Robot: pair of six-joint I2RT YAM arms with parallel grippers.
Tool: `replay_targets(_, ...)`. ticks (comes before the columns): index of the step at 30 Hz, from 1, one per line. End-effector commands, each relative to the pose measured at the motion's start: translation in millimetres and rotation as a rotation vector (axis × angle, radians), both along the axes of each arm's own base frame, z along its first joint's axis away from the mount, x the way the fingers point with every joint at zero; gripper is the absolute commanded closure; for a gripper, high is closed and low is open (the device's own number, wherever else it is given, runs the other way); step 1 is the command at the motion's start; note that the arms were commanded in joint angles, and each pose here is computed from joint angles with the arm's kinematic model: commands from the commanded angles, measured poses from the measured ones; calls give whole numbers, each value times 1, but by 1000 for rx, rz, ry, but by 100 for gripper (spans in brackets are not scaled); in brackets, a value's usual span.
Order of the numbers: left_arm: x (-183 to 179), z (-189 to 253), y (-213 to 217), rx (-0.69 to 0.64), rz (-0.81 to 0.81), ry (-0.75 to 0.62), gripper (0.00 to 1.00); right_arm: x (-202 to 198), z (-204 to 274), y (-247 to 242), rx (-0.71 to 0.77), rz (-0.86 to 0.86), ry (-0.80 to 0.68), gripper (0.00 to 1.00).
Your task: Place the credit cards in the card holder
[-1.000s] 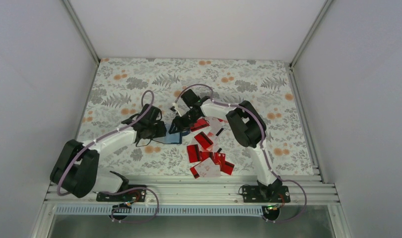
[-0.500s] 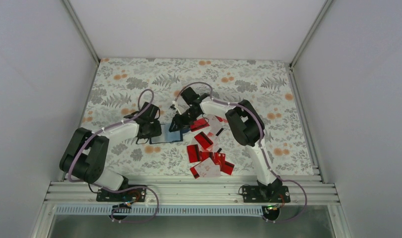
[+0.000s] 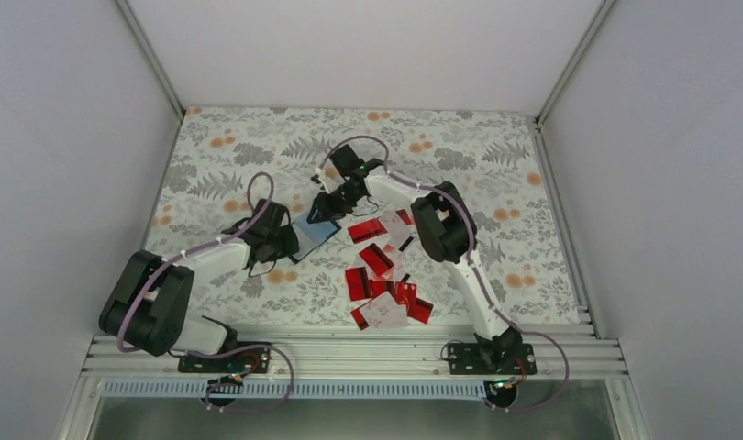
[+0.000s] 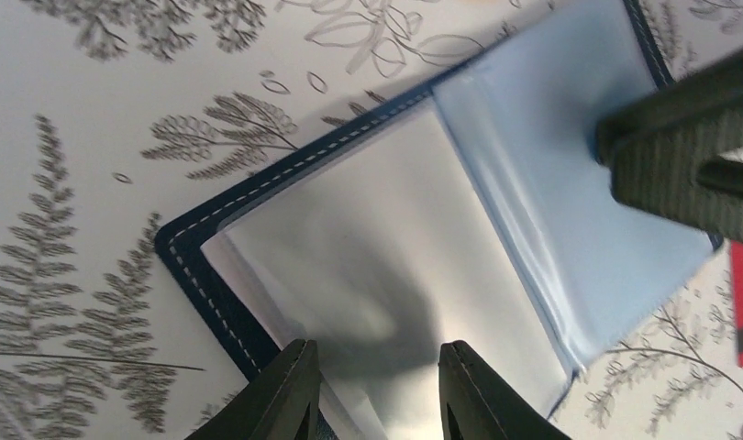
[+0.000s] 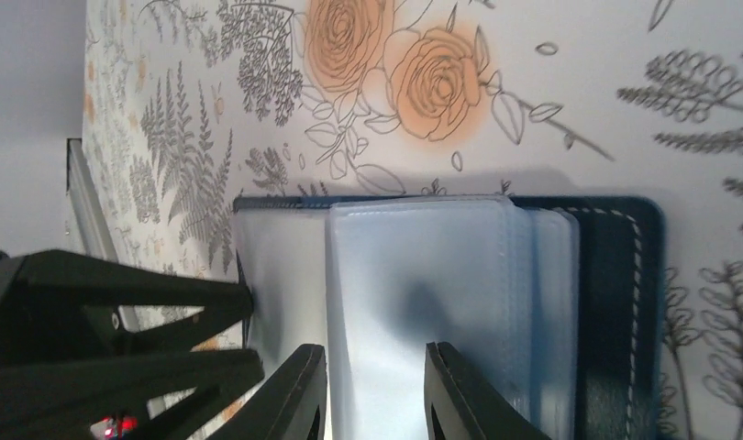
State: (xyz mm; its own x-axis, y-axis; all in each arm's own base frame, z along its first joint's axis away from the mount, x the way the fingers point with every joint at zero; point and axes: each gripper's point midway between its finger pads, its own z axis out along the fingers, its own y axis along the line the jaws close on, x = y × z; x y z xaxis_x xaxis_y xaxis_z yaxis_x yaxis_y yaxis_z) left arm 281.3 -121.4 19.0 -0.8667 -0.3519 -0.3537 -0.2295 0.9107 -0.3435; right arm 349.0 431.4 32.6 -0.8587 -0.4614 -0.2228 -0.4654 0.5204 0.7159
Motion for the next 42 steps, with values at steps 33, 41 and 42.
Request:
replay_targets(33, -18, 79, -101, -80, -570, -95, 64, -156, 65, -195, -43, -339, 148, 41)
replay_targets(41, -62, 96, -158, -223, -874, -122, 63, -203, 46, -220, 13, -408, 306, 34)
replay_targets(42, -69, 96, -164, -241, -909, -115, 63, -208, 44, -222, 16, -413, 322, 33)
